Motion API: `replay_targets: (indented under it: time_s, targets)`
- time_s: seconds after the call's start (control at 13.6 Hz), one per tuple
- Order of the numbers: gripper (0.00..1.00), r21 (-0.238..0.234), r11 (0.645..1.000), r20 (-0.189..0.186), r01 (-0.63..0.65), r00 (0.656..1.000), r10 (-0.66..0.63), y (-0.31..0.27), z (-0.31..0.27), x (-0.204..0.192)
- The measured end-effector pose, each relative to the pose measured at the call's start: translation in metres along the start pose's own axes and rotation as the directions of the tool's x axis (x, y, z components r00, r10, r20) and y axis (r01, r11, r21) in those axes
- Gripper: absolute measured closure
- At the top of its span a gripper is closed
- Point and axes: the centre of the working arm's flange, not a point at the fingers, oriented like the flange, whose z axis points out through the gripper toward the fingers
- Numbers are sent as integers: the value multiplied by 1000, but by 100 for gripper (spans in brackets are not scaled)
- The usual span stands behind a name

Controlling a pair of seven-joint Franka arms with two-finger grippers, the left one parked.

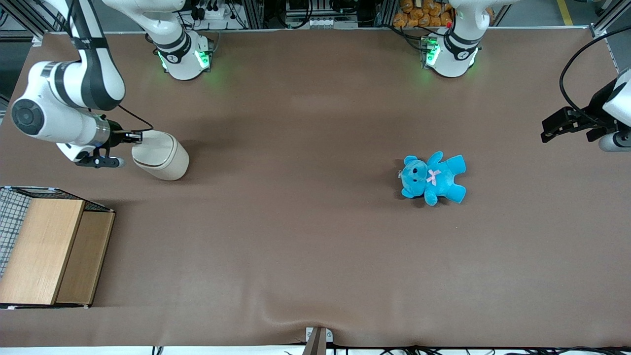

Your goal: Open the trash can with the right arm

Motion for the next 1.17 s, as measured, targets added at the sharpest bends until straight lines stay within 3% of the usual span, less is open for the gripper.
replay_targets:
  time_s: [0.22, 0.66, 0.95, 1.17]
  targets:
    - [99, -13, 1000, 23, -13, 1000, 13, -19, -36, 0]
    - [99, -42, 998, 18, -40, 999, 41, -61, -99, -6]
    - [63, -54, 997, -17, -47, 999, 46, -88, -125, -9]
    - [31, -42, 998, -83, -49, 996, 45, -89, -157, -8]
